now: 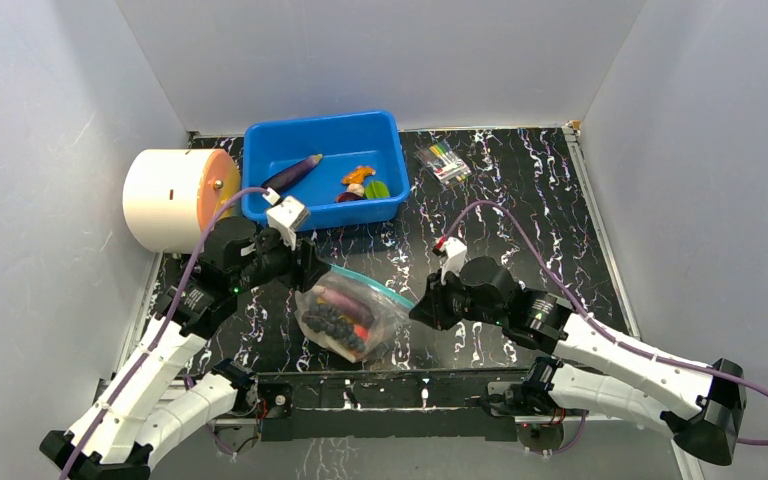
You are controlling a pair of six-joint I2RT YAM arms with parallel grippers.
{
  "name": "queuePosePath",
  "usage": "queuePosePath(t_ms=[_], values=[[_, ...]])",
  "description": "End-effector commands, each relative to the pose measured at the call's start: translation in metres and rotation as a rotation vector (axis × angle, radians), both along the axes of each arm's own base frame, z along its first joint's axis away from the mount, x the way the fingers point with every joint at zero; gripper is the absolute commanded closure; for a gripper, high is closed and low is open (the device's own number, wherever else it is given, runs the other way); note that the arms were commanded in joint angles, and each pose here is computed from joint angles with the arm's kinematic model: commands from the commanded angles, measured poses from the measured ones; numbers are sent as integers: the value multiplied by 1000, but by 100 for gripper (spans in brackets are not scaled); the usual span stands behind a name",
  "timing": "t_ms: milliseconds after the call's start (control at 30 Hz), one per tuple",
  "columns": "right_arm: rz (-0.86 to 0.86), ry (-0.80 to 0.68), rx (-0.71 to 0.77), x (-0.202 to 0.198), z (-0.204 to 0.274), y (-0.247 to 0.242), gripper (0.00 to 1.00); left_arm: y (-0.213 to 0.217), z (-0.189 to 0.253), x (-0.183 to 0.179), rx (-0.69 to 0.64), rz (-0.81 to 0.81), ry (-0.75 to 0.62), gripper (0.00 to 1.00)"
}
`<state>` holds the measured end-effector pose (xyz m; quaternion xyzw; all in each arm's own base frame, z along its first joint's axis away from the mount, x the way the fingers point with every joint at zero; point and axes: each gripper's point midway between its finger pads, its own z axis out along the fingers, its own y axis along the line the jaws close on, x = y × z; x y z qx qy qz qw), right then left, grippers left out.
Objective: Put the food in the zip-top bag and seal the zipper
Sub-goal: Place the zipper food storage bag at the center of the board.
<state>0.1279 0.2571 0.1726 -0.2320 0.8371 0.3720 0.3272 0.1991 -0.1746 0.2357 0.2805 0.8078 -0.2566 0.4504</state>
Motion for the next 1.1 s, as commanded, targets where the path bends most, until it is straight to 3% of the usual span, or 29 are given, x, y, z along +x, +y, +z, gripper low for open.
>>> queuePosePath(t_ms=[0, 233, 600, 1067], values=[[-329, -99, 91, 56, 25, -9, 100, -5, 39, 16, -92, 40, -127, 44], [-462, -106, -37, 82, -1, -24, 100, -7, 56, 25, -108, 46, -183, 37], [-579, 72, -140, 114, -46, -65, 100, -2, 47, 28, -80, 65, -185, 37], [-671, 215, -120, 72, -49, -96, 100, -8, 35, 22, -102, 39, -144, 37]])
